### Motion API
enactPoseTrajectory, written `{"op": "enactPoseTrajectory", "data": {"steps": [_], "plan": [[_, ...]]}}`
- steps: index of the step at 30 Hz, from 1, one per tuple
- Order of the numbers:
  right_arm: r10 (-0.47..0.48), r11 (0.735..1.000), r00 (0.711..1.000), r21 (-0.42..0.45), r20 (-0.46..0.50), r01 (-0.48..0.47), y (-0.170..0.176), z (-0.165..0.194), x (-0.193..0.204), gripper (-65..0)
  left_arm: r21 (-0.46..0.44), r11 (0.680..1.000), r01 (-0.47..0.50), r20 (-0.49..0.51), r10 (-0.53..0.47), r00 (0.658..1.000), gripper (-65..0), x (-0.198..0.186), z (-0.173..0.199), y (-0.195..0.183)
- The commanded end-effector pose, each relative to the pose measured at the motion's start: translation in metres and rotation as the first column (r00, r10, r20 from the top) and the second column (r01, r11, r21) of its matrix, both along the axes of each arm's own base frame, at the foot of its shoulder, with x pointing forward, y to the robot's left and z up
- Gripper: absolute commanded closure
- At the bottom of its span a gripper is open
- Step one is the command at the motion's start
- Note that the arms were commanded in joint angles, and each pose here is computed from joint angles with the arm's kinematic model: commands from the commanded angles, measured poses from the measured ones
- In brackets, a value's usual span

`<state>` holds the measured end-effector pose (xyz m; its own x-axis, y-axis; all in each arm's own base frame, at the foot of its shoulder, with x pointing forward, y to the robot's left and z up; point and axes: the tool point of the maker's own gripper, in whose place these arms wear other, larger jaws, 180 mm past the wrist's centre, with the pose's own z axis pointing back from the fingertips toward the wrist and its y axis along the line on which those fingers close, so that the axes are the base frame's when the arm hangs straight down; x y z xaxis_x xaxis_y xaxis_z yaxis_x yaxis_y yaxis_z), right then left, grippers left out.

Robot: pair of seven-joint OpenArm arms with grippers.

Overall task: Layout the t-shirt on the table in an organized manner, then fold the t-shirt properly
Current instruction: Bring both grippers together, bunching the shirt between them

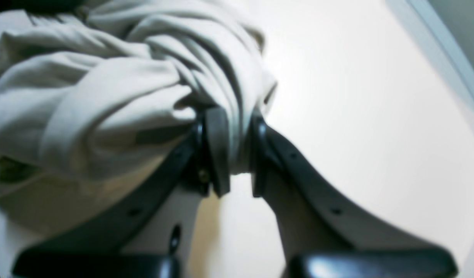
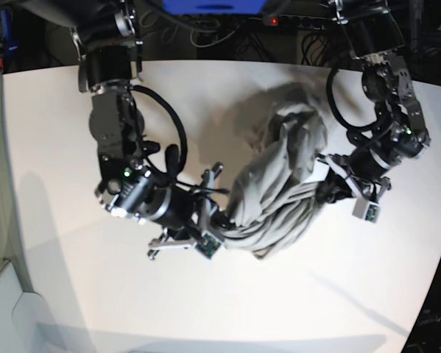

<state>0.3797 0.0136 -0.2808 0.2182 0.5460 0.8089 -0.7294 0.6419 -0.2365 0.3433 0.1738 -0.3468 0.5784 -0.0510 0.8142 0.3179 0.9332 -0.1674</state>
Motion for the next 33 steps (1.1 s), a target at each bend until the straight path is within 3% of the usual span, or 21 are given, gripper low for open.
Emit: {"op": "enactPoseTrajectory", "data": {"steps": [1,9,13,18,24,28,30,33], "plan": [[-0.078,0.996,0.994,-0.039,0.073,0.081,-0.025,0.021,0.018,0.0,0.095,0.994,-0.058,-0.042,0.062,0.997,-0.4,-0.003,-0.006,0.035],[-0.121,0.991,0.987,-0.046,0.102,0.126,-0.045,0.029,0.023,0.0,0.146,0.985,-0.093,-0.023,0.097,0.995,-0.4,-0.007,0.0,0.075],[-0.134,0.988,0.989,-0.073,0.064,0.138,-0.049,0.019,0.019,0.0,0.129,0.982,-0.137,-0.011,0.139,0.99,-0.4,-0.009,0.003,0.085],[-0.111,0.992,0.99,-0.051,0.088,0.116,-0.034,0.03,0.007,0.0,0.061,0.989,-0.134,-0.017,0.135,0.991,-0.3,-0.008,-0.004,0.059],[-0.005,1.0,0.987,-0.007,0.163,0.007,0.014,0.059,-0.016,0.0,-0.027,0.992,-0.127,-0.016,0.127,0.992,-0.5,-0.003,-0.008,0.026],[0.006,1.0,0.993,0.01,0.121,-0.007,0.035,0.06,-0.027,0.0,-0.036,0.992,-0.125,0.015,0.125,0.992,-0.7,0.002,0.002,0.021],[0.01,1.0,0.994,0.019,0.109,-0.012,0.041,0.06,-0.029,0.0,-0.045,0.991,-0.124,0.033,0.126,0.992,-3.5,0.003,0.008,0.015],[0.044,0.998,0.994,0.03,0.099,-0.048,0.051,0.059,-0.036,0.0,-0.035,0.992,-0.125,0.073,0.128,0.989,-16.3,0.003,0.021,0.013]]}}
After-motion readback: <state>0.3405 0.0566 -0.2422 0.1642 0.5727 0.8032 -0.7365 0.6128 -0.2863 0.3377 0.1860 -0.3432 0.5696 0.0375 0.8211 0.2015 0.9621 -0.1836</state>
